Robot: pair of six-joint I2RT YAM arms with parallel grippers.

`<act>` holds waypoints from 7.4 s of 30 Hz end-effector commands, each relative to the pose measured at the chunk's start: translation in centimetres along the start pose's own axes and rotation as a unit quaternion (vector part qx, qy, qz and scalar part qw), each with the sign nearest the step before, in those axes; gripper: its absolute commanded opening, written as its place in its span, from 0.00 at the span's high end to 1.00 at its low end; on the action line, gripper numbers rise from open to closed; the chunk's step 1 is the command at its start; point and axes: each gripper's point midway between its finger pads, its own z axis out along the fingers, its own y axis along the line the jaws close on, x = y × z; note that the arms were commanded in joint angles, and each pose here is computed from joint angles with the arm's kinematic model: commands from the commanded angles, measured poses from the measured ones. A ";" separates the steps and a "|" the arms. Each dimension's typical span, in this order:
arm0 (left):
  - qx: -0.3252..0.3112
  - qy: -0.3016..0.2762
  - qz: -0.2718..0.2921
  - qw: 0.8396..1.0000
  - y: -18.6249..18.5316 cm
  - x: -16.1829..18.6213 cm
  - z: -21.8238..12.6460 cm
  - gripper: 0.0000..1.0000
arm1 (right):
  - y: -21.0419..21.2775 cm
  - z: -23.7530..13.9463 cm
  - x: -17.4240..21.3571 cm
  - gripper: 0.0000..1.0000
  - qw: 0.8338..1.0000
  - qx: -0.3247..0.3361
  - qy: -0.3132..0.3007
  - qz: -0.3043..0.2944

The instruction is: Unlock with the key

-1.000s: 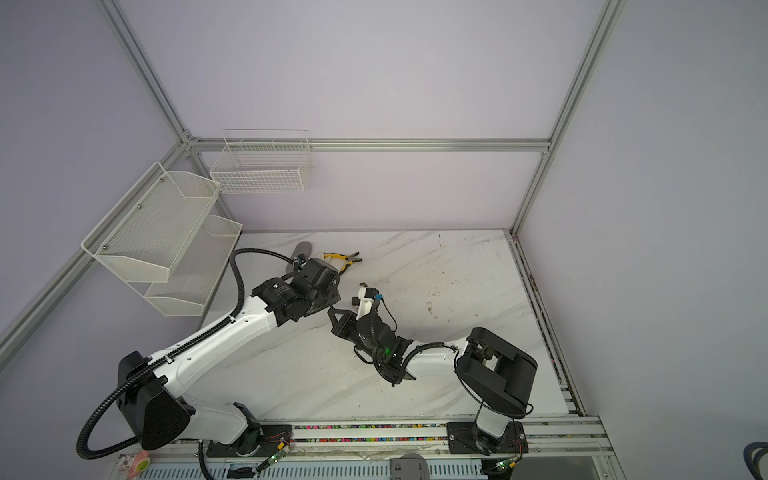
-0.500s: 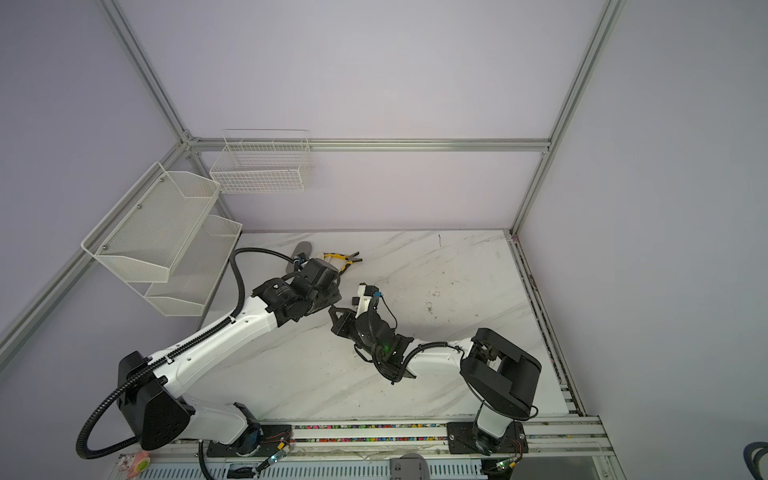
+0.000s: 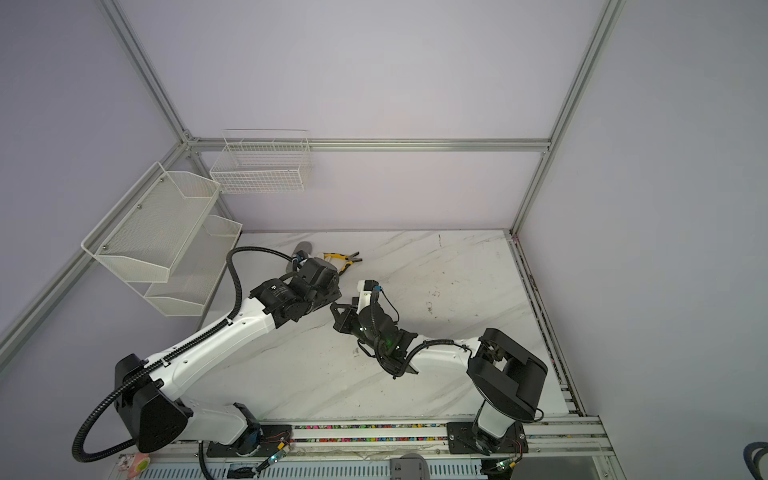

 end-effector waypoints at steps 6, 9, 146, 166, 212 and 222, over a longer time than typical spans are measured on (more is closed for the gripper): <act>-0.038 0.045 0.048 0.997 2.4 2.7 -0.7 1.00 | 1.2 -1.2 -4.3 1.00 0.997 -0.036 -0.056 0.043; -0.043 0.037 0.045 0.997 2.8 2.3 -0.9 1.00 | 0.6 -1.5 -4.3 1.00 0.997 -0.029 -0.059 0.047; -0.077 0.100 0.048 0.991 3.6 5.4 5.5 1.00 | -10.4 -0.5 5.5 1.00 0.982 0.097 0.041 0.154; -0.086 0.076 0.011 0.993 4.8 4.4 5.2 1.00 | -8.0 -1.0 6.3 1.00 0.984 0.071 0.076 0.144; -0.062 0.066 -0.047 0.995 4.4 4.3 4.6 1.00 | -4.1 1.0 5.6 1.00 0.995 0.032 0.037 0.089; -0.057 0.073 -0.043 0.995 4.4 4.6 4.6 1.00 | -4.3 0.8 5.0 1.00 0.995 0.040 0.023 0.092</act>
